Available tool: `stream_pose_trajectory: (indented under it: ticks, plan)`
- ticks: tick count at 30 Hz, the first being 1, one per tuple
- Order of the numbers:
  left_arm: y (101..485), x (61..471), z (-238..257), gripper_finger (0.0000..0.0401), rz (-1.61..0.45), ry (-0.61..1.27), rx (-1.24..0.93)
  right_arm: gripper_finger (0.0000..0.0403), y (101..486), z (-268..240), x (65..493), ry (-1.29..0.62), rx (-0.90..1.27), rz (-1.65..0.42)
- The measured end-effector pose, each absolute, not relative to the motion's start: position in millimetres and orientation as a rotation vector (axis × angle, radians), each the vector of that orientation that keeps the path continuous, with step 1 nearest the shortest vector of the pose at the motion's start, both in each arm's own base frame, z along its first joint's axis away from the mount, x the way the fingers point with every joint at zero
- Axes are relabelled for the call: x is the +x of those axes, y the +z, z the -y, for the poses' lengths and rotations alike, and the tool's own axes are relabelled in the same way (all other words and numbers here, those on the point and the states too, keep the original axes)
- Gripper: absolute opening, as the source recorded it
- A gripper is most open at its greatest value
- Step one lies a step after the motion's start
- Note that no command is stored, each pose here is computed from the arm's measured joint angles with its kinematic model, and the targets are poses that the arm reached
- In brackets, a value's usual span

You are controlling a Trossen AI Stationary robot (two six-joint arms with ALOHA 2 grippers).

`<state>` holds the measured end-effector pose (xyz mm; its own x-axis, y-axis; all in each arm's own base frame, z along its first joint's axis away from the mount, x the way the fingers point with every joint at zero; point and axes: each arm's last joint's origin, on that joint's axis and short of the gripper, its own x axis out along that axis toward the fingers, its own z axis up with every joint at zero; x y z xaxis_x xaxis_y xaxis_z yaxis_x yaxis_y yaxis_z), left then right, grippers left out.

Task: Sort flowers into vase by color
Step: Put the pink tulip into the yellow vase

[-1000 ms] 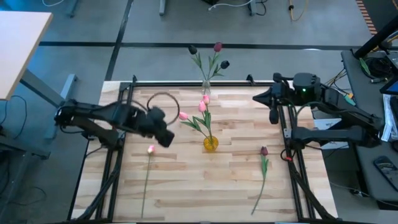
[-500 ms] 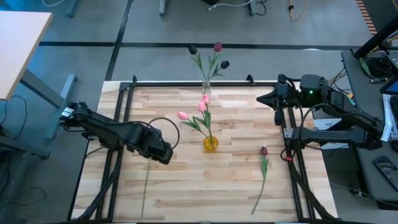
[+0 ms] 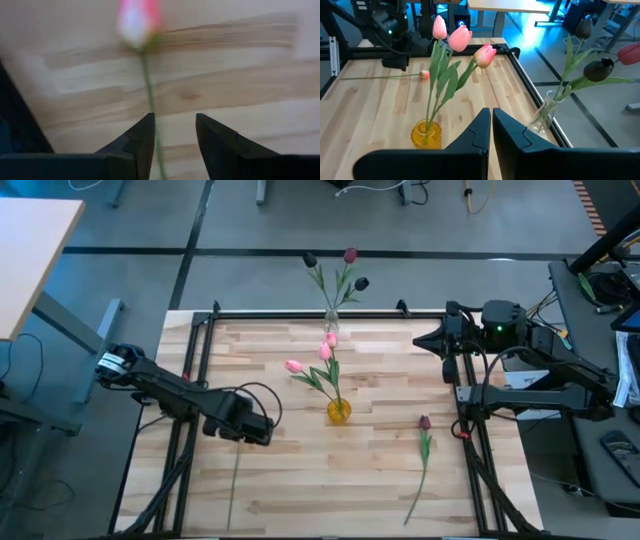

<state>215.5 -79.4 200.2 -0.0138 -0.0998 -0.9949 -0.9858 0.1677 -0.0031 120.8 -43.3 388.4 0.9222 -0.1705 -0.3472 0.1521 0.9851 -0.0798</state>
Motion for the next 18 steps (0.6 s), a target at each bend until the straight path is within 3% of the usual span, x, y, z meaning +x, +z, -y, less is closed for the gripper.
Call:
stream_pose_trajectory:
  ticks: [4, 9, 13, 18]
  plan:
    - [183.0, 207.5, 77.8, 0.0134, -1.394, 1.088, -1.196, 0.0013, 388.4, 43.5, 120.8, -0.172, -0.053, -0.361]
    - [161.4, 209.7, 79.0, 0.0126, -1.328, 1.003, -1.304, 0.0013, 388.1, 43.9, 121.7, -0.173, -0.054, -0.364]
    - [149.6, 201.1, 76.6, 0.0119, -1.331, 1.115, -1.371, 0.0013, 388.3, 44.0, 121.8, -0.174, -0.054, -0.362]
    - [150.5, 200.8, 76.5, 0.0114, -1.333, 1.123, -1.368, 0.0013, 388.3, 44.0, 121.8, -0.175, -0.054, -0.363]
